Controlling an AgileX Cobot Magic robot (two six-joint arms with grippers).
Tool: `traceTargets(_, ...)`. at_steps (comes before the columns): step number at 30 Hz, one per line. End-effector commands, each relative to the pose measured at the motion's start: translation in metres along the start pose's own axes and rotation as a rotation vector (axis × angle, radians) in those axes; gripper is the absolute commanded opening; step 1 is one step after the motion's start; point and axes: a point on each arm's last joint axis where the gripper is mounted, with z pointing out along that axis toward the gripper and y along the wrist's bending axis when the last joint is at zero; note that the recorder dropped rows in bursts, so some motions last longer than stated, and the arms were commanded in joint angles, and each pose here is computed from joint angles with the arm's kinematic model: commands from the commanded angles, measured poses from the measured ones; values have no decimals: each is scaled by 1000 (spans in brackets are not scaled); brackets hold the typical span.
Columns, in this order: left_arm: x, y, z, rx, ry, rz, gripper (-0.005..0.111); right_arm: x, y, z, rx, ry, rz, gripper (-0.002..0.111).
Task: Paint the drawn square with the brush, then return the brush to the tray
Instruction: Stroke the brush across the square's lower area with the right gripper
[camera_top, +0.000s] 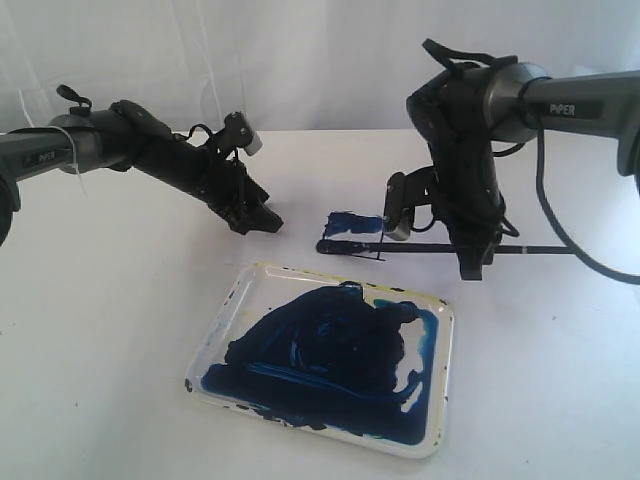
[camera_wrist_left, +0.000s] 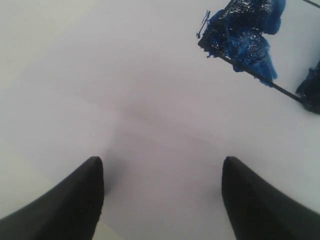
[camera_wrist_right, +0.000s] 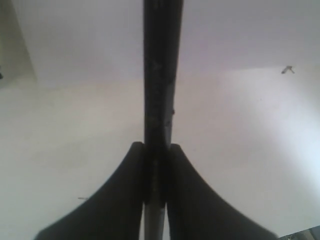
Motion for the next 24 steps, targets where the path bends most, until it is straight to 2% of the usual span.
traceTargets(1, 2, -3, 2, 21, 16, -7, 70, 0, -4, 0, 41, -7, 41, 0)
traceTargets(24, 2, -3, 2, 21, 18, -5, 70, 14, -9, -2, 91, 141, 38, 0)
